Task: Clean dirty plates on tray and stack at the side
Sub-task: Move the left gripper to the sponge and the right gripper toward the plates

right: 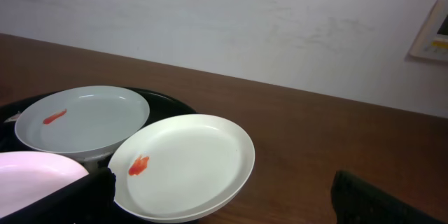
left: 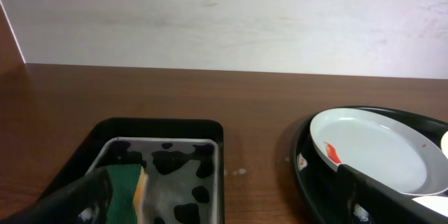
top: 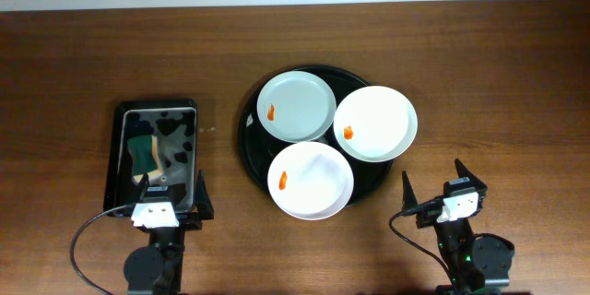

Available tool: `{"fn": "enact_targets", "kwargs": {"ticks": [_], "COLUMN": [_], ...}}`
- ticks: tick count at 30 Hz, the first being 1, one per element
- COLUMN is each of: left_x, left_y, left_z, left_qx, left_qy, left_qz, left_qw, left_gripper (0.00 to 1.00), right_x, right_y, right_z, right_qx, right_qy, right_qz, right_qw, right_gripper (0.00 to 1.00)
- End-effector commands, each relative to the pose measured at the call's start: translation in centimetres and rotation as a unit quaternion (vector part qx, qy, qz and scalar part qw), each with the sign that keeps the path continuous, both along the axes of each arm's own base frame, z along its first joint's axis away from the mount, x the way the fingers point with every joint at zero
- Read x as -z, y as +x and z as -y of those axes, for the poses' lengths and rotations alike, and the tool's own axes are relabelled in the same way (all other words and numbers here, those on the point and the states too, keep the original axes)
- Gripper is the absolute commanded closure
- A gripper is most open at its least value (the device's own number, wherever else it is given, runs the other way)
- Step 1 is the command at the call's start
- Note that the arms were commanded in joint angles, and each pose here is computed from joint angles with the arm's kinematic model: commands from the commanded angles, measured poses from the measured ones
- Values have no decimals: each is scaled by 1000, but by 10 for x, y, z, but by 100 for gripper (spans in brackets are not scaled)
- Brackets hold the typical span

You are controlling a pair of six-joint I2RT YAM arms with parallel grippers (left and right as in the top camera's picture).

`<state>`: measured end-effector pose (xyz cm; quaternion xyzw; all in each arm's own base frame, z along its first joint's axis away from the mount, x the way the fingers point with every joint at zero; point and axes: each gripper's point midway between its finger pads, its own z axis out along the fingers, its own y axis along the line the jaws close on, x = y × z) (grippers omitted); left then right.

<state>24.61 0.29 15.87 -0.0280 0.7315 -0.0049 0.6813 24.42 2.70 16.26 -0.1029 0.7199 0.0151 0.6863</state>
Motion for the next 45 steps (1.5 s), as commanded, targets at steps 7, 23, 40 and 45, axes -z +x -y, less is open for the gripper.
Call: {"fn": "enact_targets", "kwargs": {"ticks": [7, 23, 40, 45], "left_x": [1, 1, -107, -130], "left_y": [0, 0, 63, 101], "left_z": [-2, -2, 5, 19], "left_qx": [-4, -4, 4, 58], "left_qy": [-5, -5, -20, 26], "left_qz": [-1, -1, -186, -285], "left_qw": [1000, 1000, 982, 956], "left_gripper": [1, 1, 1, 1], "right_x": [3, 3, -135, -166], "right_y": [0, 0, -1, 38], "right_z": [1, 1, -23, -38], "right_qx": [1, 1, -49, -89], "right_qy": [4, 4, 112, 114], "right_qz": [-2, -2, -155, -274], "right_qw": [1000, 1000, 980, 951], "right_gripper": [1, 1, 1, 1]}}
